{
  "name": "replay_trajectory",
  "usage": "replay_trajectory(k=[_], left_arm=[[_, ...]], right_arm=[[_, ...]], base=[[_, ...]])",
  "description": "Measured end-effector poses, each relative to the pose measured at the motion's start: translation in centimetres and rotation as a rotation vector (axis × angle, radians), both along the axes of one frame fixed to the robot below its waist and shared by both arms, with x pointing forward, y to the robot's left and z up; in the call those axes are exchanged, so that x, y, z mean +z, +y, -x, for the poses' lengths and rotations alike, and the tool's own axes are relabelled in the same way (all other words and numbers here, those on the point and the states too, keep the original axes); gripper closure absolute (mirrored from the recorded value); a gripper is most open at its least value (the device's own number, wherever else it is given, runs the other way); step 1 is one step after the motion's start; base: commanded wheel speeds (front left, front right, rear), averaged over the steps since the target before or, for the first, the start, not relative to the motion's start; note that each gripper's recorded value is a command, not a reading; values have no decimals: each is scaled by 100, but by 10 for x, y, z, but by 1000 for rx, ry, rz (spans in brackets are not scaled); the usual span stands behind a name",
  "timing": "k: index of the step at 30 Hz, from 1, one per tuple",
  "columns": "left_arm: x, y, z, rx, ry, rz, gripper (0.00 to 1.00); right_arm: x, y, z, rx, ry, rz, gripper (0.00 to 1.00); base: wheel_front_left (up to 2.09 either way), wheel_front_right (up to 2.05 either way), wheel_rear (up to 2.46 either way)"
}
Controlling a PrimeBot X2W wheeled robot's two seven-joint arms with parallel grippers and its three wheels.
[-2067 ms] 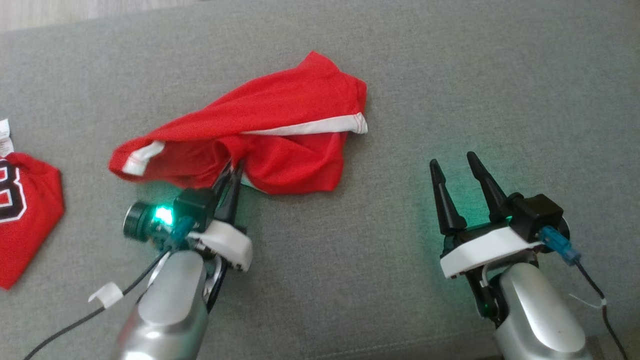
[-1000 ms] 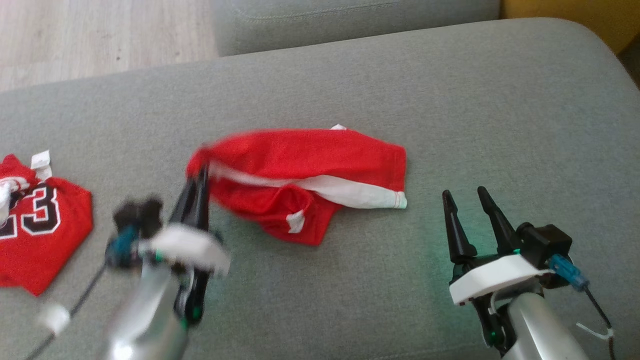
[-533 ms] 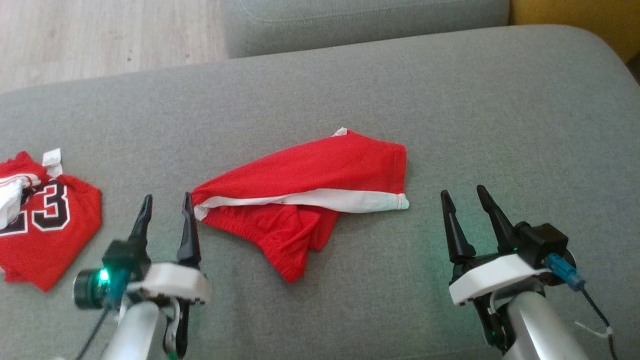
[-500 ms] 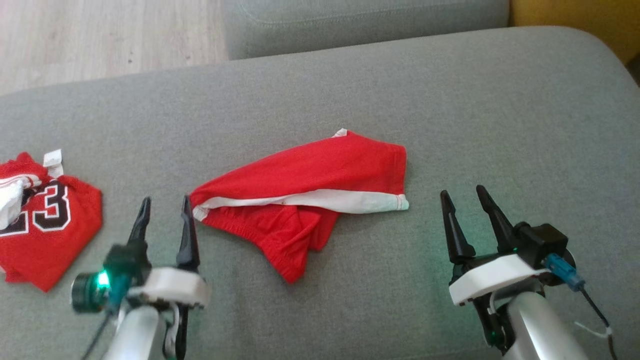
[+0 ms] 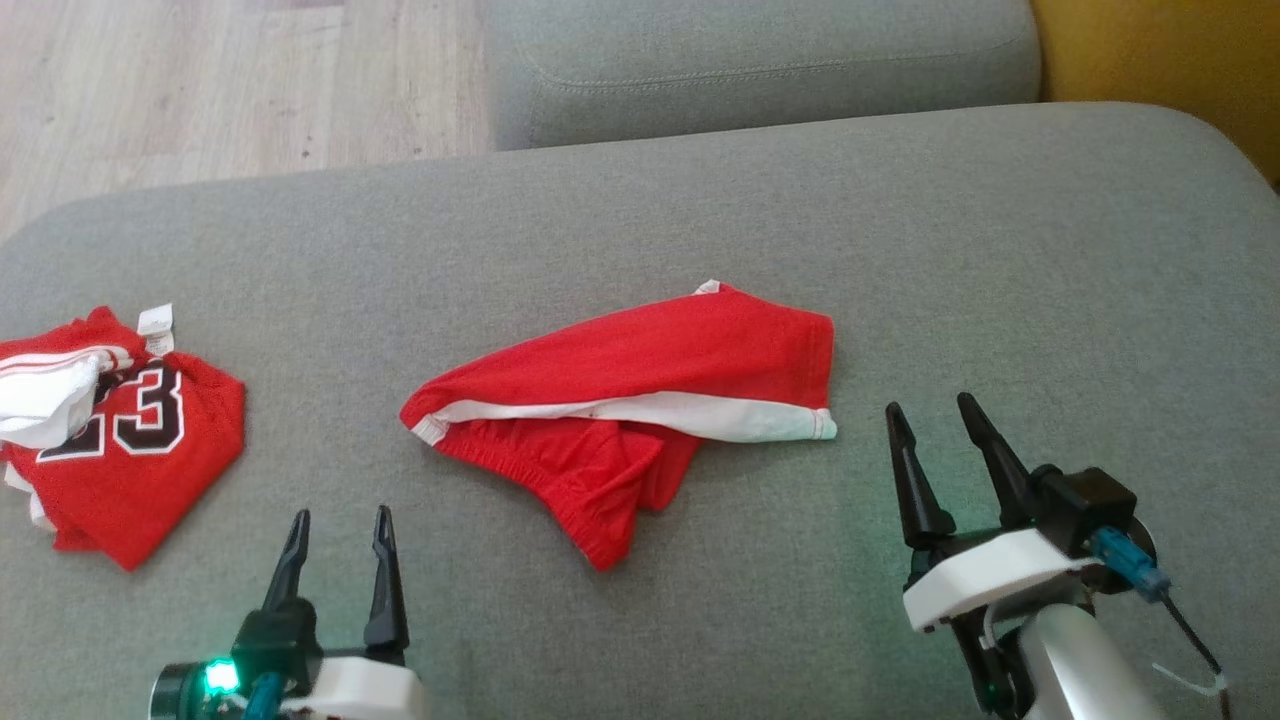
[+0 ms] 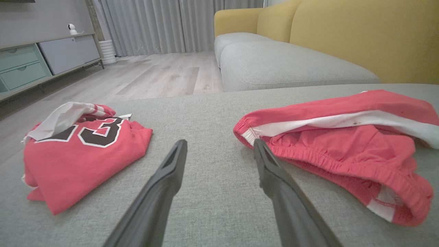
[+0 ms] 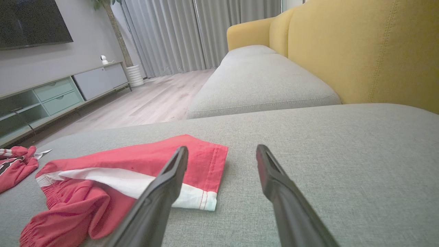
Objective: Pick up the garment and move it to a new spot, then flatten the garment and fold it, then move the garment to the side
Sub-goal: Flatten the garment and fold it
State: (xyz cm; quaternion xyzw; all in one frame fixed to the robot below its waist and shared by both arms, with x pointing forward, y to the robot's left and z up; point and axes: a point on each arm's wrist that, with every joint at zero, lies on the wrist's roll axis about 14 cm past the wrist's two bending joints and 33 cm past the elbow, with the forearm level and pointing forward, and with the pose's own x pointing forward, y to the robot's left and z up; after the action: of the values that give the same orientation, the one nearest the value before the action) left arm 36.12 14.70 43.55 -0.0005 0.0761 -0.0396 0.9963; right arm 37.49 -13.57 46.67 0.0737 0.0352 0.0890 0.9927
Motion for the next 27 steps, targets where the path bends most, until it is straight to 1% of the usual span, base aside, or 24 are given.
replay_trajectory(k=[5,10,18,27], left_arm=[[-1,-3,0,-8,3,10,0],[-8,-8,-2,-25,23,25,0],[-10,-6,-7,-24,29,33,0],[-18,5,-8,7,54,33,0]], right_arm=[[-5,2,-1,5,14,1,0],[-34,3,-2,11,107,8,0],[-66,15,-20,40,214,0,0],[-88,31,-29,85,286,0,0]], base=[[0,0,0],[0,0,0],[0,0,0],[0,0,0]])
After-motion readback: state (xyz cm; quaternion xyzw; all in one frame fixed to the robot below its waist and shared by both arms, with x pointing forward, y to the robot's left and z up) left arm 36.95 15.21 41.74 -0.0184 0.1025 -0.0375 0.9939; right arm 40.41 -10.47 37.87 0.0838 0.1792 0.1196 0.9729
